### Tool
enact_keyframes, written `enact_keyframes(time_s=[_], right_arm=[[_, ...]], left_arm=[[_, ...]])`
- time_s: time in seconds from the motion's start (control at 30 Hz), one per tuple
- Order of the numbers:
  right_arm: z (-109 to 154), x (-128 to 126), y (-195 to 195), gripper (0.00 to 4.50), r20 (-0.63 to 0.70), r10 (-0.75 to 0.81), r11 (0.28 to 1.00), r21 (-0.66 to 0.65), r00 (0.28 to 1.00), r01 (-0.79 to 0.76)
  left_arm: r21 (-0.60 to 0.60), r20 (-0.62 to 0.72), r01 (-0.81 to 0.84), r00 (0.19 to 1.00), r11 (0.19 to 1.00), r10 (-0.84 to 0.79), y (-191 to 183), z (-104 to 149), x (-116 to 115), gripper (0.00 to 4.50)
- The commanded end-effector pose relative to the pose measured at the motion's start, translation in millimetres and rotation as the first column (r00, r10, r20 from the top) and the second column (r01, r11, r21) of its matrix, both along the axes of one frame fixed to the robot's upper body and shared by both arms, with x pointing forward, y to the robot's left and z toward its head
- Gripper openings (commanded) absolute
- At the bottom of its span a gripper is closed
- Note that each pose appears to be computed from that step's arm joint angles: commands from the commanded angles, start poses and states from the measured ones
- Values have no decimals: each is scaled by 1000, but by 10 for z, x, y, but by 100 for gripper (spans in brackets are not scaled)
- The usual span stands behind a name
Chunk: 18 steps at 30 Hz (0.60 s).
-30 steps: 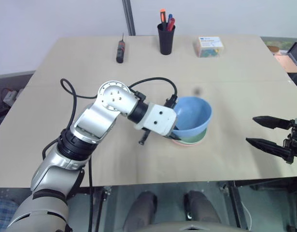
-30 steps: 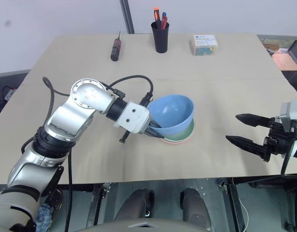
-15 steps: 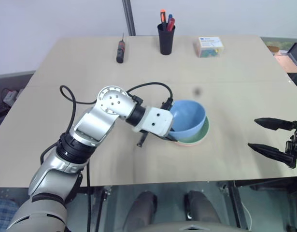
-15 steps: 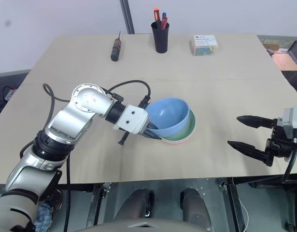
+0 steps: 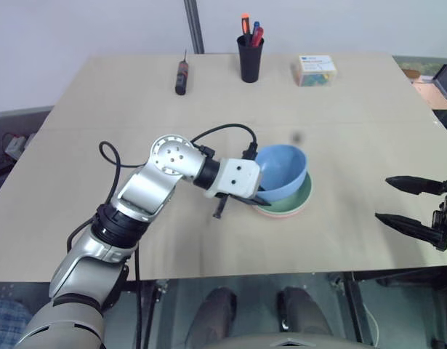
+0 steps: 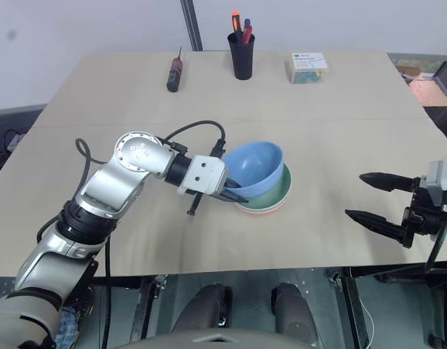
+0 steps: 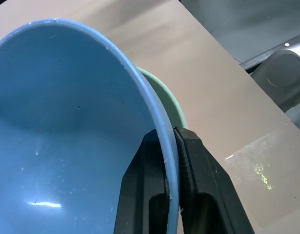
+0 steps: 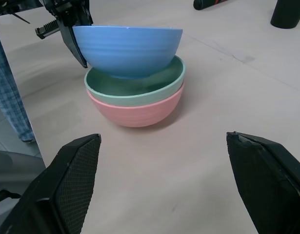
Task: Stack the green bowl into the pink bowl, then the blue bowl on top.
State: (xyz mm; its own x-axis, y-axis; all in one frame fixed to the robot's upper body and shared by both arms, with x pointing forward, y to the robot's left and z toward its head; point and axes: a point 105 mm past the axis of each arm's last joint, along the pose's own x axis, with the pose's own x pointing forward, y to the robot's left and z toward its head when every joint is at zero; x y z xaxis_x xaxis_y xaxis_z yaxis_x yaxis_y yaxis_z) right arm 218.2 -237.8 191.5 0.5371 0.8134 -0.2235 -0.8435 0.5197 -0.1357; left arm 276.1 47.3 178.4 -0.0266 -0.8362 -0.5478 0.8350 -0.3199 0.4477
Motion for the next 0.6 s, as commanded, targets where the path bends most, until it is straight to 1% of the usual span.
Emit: enact_keyframes(time_s=[0.03,0.1,0.23,0.27,0.33,0.4,0.5,0.53,0.6], right_arm=[[80,-6,1,435,35,12,1000,-19,999,-11],[74,-5,-2,435,34,10,1000,-20,999,-10],[71,2,-5,435,33,10,1000,-19,999,-9],[69,2,-5,435,33,10,1000,-19,999,-9],[64,3,-5,435,31,10,1000,-19,999,-9],[54,-1,-11,435,29,8,1000,-19,1000,-7],[19,-2,-46,435,20,-11,1000,-29,1000,12],[-23,1,-79,435,7,-28,998,-49,1000,28],[-124,-15,-144,435,-40,-54,995,-84,998,50]], left_arm=[[-42,27,13,1000,999,-12,4,118,-15,196],[-44,30,16,999,999,-15,12,115,-19,257],[-73,49,-3,999,997,6,29,150,26,432],[-88,53,-17,998,996,22,35,169,56,442],[-127,59,-38,997,991,46,52,221,104,442],[-213,4,-111,993,971,115,128,330,192,442],[-341,-54,-211,977,916,205,302,457,302,442],[-365,-78,-234,972,901,221,382,450,299,442],[-377,-159,-294,955,878,251,543,337,236,442]])
